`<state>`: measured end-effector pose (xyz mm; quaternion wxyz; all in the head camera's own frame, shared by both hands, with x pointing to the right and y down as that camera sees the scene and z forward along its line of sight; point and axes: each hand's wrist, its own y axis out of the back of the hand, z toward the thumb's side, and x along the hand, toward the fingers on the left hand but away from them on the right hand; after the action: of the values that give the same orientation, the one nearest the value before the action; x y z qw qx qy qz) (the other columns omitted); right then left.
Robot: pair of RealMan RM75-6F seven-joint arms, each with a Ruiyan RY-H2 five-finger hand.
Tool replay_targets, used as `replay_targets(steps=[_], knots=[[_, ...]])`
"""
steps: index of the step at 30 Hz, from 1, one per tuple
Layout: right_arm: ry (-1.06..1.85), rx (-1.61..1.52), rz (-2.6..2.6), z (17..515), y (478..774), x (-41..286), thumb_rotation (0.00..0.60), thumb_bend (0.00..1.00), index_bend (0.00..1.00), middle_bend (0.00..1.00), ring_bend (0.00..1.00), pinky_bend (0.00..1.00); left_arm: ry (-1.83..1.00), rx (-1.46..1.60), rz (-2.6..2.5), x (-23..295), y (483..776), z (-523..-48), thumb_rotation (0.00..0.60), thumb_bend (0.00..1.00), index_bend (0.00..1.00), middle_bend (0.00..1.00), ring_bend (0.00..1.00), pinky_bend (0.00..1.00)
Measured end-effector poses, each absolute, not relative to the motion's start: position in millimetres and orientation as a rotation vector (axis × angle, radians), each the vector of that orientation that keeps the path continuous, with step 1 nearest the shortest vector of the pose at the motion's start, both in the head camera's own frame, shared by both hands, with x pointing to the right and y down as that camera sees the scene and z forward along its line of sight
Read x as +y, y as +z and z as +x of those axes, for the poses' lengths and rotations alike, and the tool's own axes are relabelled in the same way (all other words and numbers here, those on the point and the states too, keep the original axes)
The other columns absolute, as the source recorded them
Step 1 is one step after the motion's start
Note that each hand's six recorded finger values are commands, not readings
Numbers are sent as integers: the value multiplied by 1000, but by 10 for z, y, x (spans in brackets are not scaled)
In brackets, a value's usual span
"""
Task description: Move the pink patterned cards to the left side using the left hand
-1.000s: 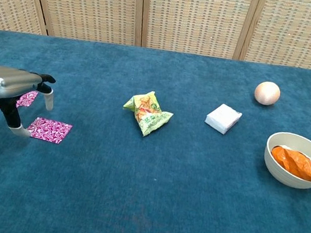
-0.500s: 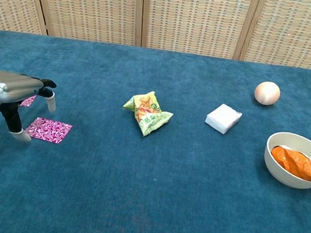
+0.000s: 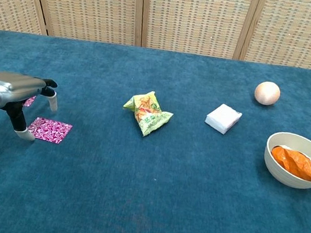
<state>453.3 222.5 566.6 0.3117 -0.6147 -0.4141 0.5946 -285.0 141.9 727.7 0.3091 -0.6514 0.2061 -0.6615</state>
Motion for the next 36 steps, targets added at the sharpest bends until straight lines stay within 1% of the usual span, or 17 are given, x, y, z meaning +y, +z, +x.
replay_targets(steps=[22, 36], knots=[[1573, -1095, -1622, 4540, 5670, 2223, 600, 131, 0, 0, 0, 0, -1739, 538, -1730, 1434, 7313, -2762, 600, 180, 284, 0, 0, 0], [1573, -1094, -1621, 4540, 5671, 2225, 600, 131, 0, 0, 0, 0, -1735, 539, -1725, 1434, 7315, -2761, 600, 186, 327, 0, 0, 0]])
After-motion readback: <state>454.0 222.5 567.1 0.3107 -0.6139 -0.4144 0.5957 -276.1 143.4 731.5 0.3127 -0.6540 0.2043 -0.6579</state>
